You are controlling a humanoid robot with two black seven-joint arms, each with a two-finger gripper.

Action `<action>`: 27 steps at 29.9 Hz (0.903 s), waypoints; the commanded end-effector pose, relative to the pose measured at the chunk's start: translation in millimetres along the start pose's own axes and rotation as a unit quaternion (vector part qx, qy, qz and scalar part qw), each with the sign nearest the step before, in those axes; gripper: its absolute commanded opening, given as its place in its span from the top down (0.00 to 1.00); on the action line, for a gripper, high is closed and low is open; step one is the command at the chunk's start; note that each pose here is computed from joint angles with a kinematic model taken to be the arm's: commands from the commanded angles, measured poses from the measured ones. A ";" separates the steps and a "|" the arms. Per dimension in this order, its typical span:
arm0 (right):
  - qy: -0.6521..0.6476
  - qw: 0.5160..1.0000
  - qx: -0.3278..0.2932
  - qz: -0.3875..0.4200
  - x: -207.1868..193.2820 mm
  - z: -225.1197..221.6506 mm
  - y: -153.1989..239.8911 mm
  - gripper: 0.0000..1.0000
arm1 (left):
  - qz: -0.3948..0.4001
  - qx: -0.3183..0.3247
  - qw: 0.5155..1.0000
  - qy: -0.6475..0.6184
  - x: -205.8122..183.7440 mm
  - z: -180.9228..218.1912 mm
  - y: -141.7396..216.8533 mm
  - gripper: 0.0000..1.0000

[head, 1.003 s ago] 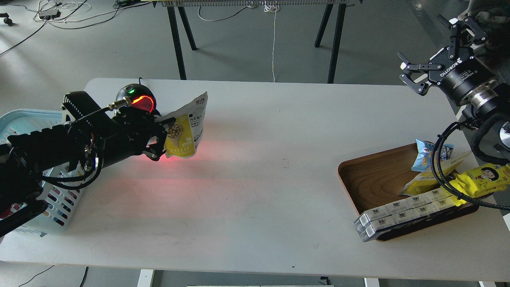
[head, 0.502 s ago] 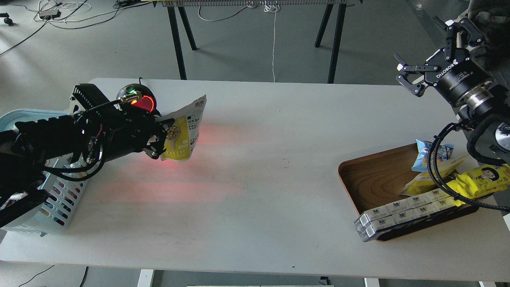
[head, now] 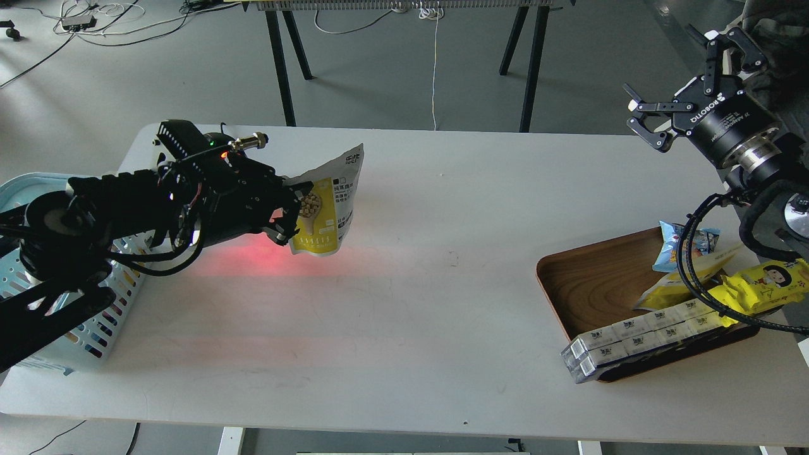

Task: Scan snack and place in basket
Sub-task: 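Carry the packet with the left gripper over the blue basket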

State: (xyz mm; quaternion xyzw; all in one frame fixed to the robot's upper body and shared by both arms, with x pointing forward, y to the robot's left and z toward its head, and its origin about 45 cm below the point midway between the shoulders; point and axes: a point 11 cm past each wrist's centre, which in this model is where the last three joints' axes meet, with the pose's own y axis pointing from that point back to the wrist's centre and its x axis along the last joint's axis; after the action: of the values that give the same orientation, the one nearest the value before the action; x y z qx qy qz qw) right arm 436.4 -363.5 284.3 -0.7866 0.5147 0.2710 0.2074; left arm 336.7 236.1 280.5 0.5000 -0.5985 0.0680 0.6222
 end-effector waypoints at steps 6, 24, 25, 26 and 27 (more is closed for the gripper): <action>0.000 1.000 -0.001 -0.001 -0.8 0.5 -0.2 0.01 | 0.052 0.036 0.998 0.005 7.5 -8.0 1.3 0.99; 0.010 1.000 -0.007 -0.007 -4.7 0.3 -2.5 0.01 | 0.080 0.076 0.994 0.008 -8.7 -45.3 40.4 0.99; 0.009 1.000 -0.007 -0.008 -4.7 1.0 -2.2 0.01 | 0.079 0.078 0.994 0.005 -8.6 -49.6 45.3 0.99; 0.010 1.000 -0.007 -0.008 -5.2 0.5 -2.6 0.01 | 0.079 0.083 0.993 0.001 -7.8 -55.7 51.9 0.99; 0.010 1.000 -0.007 -0.008 -5.2 0.5 -2.6 0.01 | 0.079 0.088 0.993 -0.002 -6.3 -60.6 57.3 0.99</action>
State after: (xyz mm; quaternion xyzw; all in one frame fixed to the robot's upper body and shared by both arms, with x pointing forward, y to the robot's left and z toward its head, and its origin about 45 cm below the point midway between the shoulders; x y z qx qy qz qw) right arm 436.9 -358.9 286.8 -0.7944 0.5088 0.2656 0.1989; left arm 336.7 293.8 304.8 0.4968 -0.6243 0.1640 0.5801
